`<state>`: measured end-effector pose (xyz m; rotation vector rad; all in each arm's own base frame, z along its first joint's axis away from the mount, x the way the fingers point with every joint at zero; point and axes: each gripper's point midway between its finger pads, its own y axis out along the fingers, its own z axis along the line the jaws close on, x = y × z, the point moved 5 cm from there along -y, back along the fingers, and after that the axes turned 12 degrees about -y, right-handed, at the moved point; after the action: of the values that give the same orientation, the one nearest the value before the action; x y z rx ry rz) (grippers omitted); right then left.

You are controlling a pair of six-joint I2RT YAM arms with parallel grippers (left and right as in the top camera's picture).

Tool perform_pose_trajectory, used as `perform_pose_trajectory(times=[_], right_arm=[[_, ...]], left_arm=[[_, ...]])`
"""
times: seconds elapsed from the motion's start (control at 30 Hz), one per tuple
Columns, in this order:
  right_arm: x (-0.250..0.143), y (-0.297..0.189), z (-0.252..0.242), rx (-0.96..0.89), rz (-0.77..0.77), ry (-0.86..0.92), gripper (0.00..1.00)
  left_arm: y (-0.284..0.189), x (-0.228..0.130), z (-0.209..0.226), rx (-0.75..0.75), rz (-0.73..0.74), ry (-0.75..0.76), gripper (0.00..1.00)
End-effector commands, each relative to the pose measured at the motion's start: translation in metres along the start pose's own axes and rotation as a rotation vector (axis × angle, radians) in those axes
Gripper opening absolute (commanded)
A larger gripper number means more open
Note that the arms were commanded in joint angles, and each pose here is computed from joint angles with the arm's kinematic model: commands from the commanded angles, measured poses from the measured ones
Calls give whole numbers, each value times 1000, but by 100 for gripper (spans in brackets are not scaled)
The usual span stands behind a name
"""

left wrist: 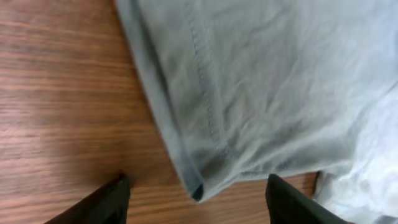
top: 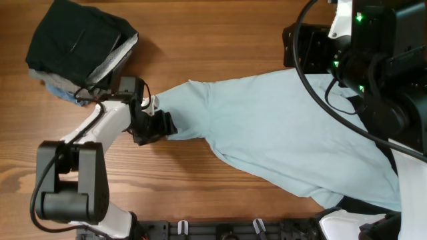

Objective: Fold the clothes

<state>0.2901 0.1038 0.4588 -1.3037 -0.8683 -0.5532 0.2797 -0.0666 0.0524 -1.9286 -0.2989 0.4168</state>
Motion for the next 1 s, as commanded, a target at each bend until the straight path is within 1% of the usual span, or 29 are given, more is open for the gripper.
perform_pose_trajectory(times=[0.0,0.03,0.1,0.13,0.17,0.27,0.33,0.37,0.43,0.47,0.5,0.57,0.6,0.63,0.67,0.7,0.73,0.77,0.8,0.83,0.87,0.9,0.93,0.97], right_arm=[[1,2,-3,-21,1,-4,89],[1,2,-3,-21,1,-3,89],[1,2,-3,-21,1,-4,89],[1,2,-3,-21,1,-4,89],[1,2,-3,-21,0,-3,89],[2,2,-3,-21,-4,-3,89],[3,2,-5,-33,-11,-2,89],[4,2,-7,-56,-15,-2,89],[3,2,-9,-70,-12,-3,89],[3,2,-9,-70,-11,-3,89],[3,2,-9,-70,-12,-3,89],[5,2,-9,-69,-20,-2,88],[6,2,-9,-68,-27,-1,89],[7,2,-9,-67,-32,-1,89],[8,2,-9,-67,-37,0,89],[9,2,-8,-67,-42,1,90],[10,2,-8,-66,-48,2,90],[10,2,-8,-66,-47,2,93],[9,3,-8,-67,-43,1,94],[8,4,-8,-68,-34,1,95],[3,12,-8,-72,6,-4,95],[0,19,-8,-75,34,-4,94],[-3,25,-8,-78,61,-6,93],[-8,35,-7,-82,101,-4,90]], left_arm=[[31,-7,5,0,85,-17,62],[40,-6,2,-3,89,1,51],[46,-7,-1,-4,93,19,41],[47,-9,-3,-1,99,27,21],[48,-11,-3,2,103,29,5],[38,-10,2,15,123,-12,4],[5,-2,9,13,105,-83,4],[-16,2,13,5,70,-117,4],[-69,10,33,6,-65,-202,4],[-100,8,53,26,-159,-275,4],[-120,5,70,50,-227,-339,4],[-164,-12,109,86,-371,-489,4],[-183,-25,125,83,-435,-558,4],[-194,-35,134,80,-476,-594,4],[-201,-42,140,77,-501,-626,7],[-203,-47,141,77,-509,-641,31],[-203,-52,139,84,-496,-617,49],[-202,-52,137,83,-489,-611,56],[-201,-52,136,80,-487,-602,58],[-201,-51,134,79,-488,-592,57],[-201,-46,123,17,-493,-546,54],[-201,-40,109,-55,-493,-456,49],[-201,-36,95,-124,-491,-360,41],[-202,-31,74,-205,-496,-232,34]])
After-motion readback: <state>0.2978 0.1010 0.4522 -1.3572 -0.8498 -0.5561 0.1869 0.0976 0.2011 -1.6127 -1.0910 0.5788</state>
